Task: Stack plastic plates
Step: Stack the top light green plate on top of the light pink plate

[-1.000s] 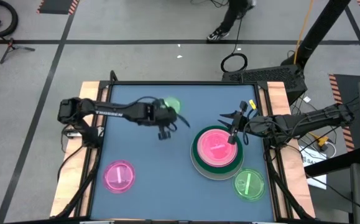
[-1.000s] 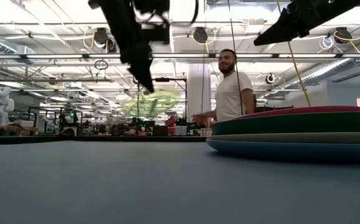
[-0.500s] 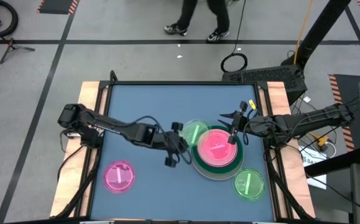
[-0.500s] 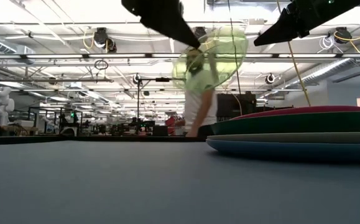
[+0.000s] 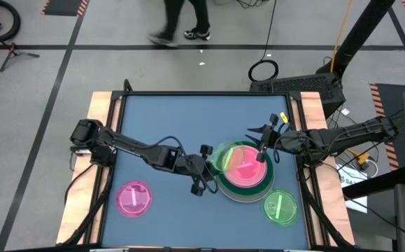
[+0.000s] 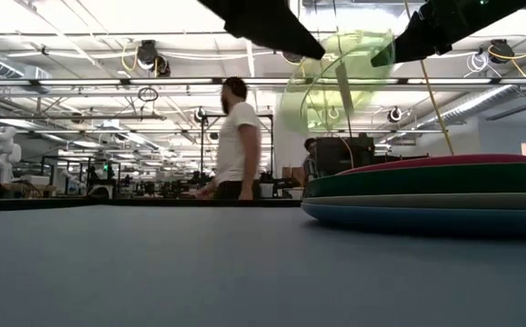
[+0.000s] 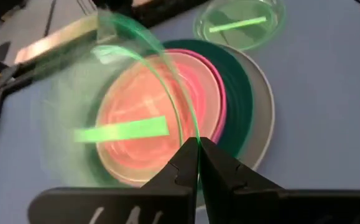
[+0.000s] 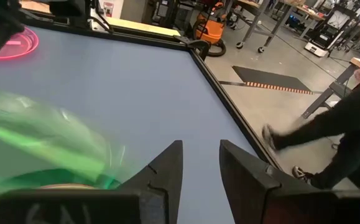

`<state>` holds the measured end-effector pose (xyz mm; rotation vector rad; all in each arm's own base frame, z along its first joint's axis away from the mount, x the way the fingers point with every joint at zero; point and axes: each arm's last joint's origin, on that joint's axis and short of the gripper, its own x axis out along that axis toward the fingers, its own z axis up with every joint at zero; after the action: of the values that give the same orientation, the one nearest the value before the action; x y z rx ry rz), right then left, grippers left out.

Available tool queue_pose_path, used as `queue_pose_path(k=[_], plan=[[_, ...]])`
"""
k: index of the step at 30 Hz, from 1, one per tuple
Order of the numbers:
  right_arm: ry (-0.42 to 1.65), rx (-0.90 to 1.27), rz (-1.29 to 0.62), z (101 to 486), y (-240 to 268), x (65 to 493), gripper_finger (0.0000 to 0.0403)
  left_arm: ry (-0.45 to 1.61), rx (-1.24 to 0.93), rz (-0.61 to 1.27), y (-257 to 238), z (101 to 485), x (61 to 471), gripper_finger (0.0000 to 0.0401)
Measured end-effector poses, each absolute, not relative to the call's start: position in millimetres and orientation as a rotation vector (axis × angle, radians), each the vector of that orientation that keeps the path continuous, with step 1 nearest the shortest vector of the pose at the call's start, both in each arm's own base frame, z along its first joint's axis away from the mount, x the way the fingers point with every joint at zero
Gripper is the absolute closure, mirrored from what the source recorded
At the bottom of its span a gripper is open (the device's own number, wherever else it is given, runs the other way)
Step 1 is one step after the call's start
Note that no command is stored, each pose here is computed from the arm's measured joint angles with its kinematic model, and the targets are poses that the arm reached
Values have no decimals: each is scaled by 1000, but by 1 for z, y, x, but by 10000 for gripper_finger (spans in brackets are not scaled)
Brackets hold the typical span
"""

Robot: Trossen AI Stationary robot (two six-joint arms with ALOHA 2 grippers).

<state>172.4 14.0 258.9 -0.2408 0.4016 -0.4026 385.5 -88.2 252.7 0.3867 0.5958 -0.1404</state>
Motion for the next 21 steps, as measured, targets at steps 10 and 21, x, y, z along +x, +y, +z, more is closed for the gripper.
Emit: queue_pose_path(k=[10,21], plan=[[387,-238,-403,260,14,173,305,579,368,-162,-92,234,399,387],[388,-239,-403,260,14,173,305,535,336,-211,-92,226,408,387]])
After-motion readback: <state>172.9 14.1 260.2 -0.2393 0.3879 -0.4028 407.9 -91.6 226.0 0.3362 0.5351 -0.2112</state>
